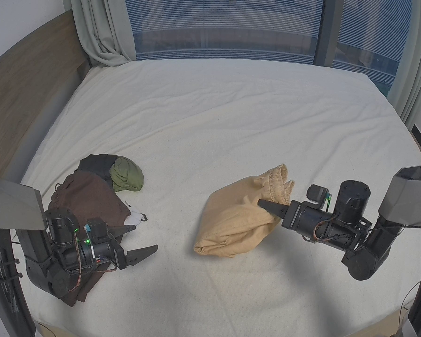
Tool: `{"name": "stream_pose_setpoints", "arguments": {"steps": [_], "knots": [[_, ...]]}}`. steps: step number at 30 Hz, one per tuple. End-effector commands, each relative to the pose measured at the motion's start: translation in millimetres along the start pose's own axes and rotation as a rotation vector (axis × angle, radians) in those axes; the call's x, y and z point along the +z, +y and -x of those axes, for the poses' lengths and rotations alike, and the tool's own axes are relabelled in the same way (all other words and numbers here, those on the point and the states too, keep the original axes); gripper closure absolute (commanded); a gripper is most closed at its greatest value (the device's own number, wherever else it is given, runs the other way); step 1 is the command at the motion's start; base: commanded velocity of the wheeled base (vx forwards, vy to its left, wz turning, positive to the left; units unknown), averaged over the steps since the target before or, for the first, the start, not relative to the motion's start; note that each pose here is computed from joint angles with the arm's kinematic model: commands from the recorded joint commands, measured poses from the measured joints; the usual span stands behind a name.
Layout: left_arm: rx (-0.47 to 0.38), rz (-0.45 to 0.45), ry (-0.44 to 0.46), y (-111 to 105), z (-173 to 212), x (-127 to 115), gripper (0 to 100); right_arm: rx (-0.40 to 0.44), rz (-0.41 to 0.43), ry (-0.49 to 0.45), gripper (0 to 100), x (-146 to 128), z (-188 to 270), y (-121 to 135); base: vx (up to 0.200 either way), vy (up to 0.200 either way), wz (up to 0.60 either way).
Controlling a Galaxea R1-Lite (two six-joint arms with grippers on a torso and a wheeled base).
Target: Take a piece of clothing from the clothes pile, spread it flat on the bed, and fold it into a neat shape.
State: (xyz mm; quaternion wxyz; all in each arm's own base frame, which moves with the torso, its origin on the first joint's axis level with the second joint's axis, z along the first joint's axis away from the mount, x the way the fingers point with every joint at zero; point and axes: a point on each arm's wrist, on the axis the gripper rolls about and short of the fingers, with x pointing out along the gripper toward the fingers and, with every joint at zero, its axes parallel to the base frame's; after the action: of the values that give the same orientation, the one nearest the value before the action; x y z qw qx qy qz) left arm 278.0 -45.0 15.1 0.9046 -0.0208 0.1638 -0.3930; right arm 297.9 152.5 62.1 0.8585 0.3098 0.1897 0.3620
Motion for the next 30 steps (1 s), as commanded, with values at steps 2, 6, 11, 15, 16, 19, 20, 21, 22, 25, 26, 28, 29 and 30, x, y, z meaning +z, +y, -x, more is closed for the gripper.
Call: {"name": "stream_pose_setpoints", "arguments": {"steps": [2, 6, 11, 15, 16, 19, 20, 21, 22, 25, 26, 28, 29, 30], "knots": [[0.002, -0.001, -0.002, 0.3, 0.5, 0.4, 0, 0.046, 0.027, -0.054, 100, 21.6, -6.4, 14.7, 0.000, 0.000, 0.00], [0.002, -0.003, -0.004, 0.1, 0.8, 1.2, 0, 0.051, 0.031, -0.060, 100, 31.3, -15.8, 17.9, 0.000, 0.000, 0.00], [0.001, -0.003, -0.004, -0.5, 0.9, 1.4, 0, 0.059, 0.036, -0.072, 100, 45.1, -28.2, 22.0, 0.000, 0.000, 0.00], [0.001, -0.005, -0.006, -0.4, 0.8, 2.0, 0, 0.059, 0.039, -0.084, 100, 58.1, -36.3, 24.3, 0.000, 0.000, 0.00], [0.002, -0.005, -0.006, -0.1, 1.1, 2.0, 0, 0.061, 0.041, -0.086, 100, 61.1, -38.6, 25.6, 0.000, 0.000, 0.00], [0.003, -0.005, -0.008, 0.1, 0.9, 2.3, 0, 0.068, 0.045, -0.094, 100, 70.1, -45.8, 28.4, 0.000, 0.000, 0.00], [0.003, -0.005, -0.008, 0.1, 0.9, 2.3, 0, 0.068, 0.046, -0.096, 100, 73.6, -48.6, 28.9, 0.000, 0.000, 0.00], [0.003, -0.005, -0.008, 0.1, 0.9, 2.3, 0, 0.068, 0.046, -0.096, 100, 74.5, -49.2, 29.3, 0.000, 0.000, 0.00], [0.001, -0.006, -0.007, -0.2, 0.6, 2.3, 0, 0.063, 0.043, -0.093, 100, 78.7, -54.0, 29.3, 0.000, 0.000, 0.00], [0.001, -0.005, -0.006, -0.4, 0.8, 2.0, 0, 0.053, 0.039, -0.086, 100, 84.6, -64.5, 26.6, 0.000, 0.000, 0.00], [0.001, -0.005, -0.006, -0.4, 0.8, 2.0, 0, 0.052, 0.038, -0.085, 100, 86.0, -68.8, 25.5, 0.000, 0.000, 0.00], [0.001, -0.005, -0.006, -0.4, 0.8, 2.0, 0, 0.048, 0.037, -0.085, 100, 89.7, -75.4, 23.0, 0.000, 0.000, 0.00], [0.001, -0.005, -0.006, -0.4, 0.8, 2.0, 0, 0.042, 0.034, -0.083, 100, 90.9, -78.7, 20.2, 0.000, 0.000, 0.00], [0.003, -0.006, -0.009, 0.1, 0.9, 2.4, 0, 0.042, 0.035, -0.085, 100, 92.6, -81.5, 19.1, 0.000, 0.000, 0.00]]}}
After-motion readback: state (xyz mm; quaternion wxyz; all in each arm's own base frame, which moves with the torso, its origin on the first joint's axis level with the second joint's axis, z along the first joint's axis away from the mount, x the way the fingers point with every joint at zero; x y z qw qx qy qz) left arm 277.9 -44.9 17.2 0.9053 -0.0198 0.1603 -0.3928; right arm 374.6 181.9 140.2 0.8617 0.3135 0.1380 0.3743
